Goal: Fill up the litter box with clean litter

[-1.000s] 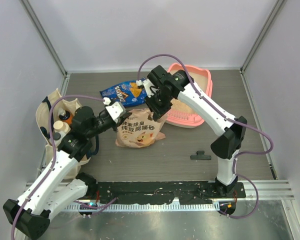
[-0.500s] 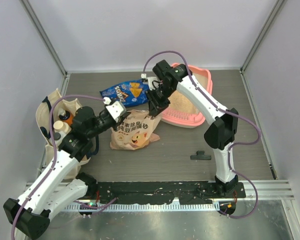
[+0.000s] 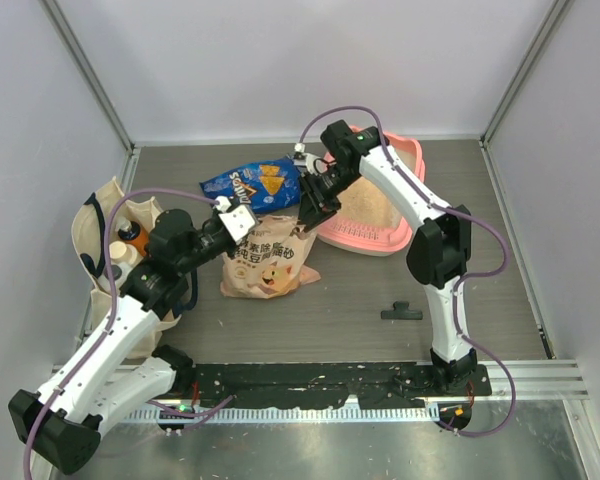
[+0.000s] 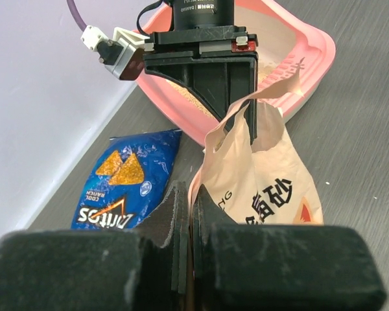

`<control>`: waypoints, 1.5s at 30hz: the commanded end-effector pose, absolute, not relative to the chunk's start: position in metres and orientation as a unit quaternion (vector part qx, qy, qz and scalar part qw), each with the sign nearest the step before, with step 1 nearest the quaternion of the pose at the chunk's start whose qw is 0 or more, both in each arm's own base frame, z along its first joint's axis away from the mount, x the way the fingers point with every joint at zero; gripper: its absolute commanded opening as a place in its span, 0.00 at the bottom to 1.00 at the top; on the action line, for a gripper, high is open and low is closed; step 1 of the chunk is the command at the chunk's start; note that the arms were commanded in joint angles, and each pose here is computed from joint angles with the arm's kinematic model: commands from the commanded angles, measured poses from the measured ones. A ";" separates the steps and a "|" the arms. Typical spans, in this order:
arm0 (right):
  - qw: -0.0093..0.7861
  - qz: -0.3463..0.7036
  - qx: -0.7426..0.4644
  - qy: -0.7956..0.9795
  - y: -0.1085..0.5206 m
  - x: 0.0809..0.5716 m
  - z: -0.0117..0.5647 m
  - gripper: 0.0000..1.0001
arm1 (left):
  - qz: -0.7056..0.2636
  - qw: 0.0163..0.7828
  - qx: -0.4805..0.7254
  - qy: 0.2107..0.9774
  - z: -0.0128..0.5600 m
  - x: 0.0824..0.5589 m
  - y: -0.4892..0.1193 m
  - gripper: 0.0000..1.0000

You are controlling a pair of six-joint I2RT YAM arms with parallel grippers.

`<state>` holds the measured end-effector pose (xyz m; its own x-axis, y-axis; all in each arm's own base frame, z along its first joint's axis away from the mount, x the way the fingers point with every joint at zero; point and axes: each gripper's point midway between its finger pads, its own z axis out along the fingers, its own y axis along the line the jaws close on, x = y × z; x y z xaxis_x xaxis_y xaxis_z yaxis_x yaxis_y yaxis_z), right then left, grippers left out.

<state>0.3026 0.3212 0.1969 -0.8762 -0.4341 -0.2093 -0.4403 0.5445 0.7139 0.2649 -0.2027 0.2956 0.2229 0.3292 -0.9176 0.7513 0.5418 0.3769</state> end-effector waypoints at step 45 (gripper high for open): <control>0.161 0.623 -0.254 0.722 0.225 0.288 0.272 0.02 | -0.075 0.708 0.460 0.530 0.385 0.271 -0.189 0.00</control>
<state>0.2932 0.2368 0.2347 -0.8541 -0.2304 -0.4663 -0.5097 0.1924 0.8385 0.2607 -0.1934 0.3005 0.2325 0.4523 -0.8610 0.7460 0.4850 0.4563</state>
